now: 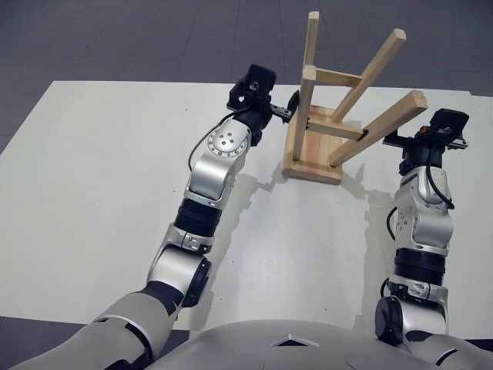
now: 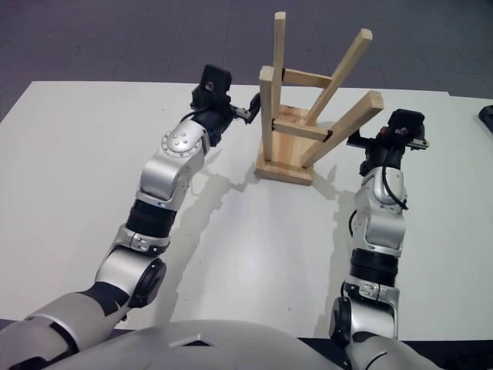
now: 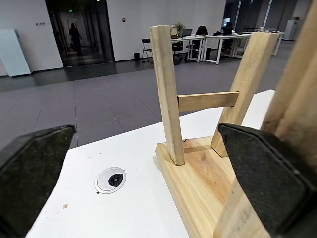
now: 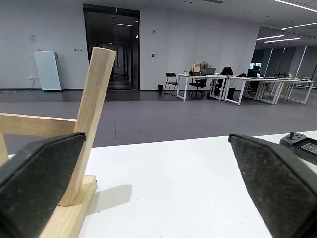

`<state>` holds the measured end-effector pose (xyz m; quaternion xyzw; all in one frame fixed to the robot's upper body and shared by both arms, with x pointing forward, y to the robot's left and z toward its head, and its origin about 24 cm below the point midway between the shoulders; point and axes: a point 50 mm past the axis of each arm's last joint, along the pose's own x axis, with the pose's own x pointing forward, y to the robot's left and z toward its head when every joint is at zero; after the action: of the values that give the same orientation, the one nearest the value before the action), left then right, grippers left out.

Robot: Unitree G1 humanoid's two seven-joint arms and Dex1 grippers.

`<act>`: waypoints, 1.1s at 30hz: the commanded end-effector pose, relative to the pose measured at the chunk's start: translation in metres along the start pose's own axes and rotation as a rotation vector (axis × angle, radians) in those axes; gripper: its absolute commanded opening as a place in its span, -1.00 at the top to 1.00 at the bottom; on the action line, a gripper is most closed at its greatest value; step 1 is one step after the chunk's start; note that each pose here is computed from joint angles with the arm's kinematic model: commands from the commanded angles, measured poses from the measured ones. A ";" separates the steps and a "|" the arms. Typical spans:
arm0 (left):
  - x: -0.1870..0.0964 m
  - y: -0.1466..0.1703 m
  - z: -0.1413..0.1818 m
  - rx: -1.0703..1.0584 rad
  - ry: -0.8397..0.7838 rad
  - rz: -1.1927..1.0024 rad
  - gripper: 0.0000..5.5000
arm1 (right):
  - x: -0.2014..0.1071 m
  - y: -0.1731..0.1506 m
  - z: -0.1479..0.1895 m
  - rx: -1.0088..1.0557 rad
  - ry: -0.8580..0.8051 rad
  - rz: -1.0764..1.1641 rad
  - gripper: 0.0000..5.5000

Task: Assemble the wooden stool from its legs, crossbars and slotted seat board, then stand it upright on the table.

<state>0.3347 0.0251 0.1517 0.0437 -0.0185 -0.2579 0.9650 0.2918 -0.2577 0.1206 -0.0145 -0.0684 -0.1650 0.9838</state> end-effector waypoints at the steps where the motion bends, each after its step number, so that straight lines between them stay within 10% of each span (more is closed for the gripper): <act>1: 0.004 -0.055 -0.004 -0.005 0.049 -0.230 -0.96 | 0.003 0.024 0.004 0.037 -0.007 0.081 -0.96; 5: -0.010 0.008 -0.027 -0.099 0.188 0.116 -0.96 | 0.003 0.023 -0.001 -0.005 0.038 0.030 -0.96; 10: -0.076 0.110 -0.005 -0.339 -0.036 0.825 -0.96 | 0.003 -0.009 -0.015 -0.077 0.125 -0.086 -0.96; 15: -0.142 0.190 0.008 -0.330 -0.176 1.240 -0.96 | -0.022 0.070 0.022 -0.011 -0.054 0.666 -0.96; 22: -0.137 0.195 0.013 -0.284 -0.169 1.180 -0.96 | -0.017 0.048 0.066 0.089 -0.232 0.593 -0.96; 29: -0.113 0.174 -0.009 -0.249 -0.041 0.992 -0.96 | -0.036 -0.004 0.183 0.564 -0.654 0.717 -0.96; 33: -0.109 0.171 -0.007 -0.253 -0.055 0.948 -0.96 | 0.008 -0.046 0.182 0.548 -0.555 0.298 -0.96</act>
<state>0.3245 0.2304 0.1665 -0.0913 -0.0486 0.2195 0.9701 0.2467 -0.2622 0.2943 0.2062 -0.3915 0.1461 0.8848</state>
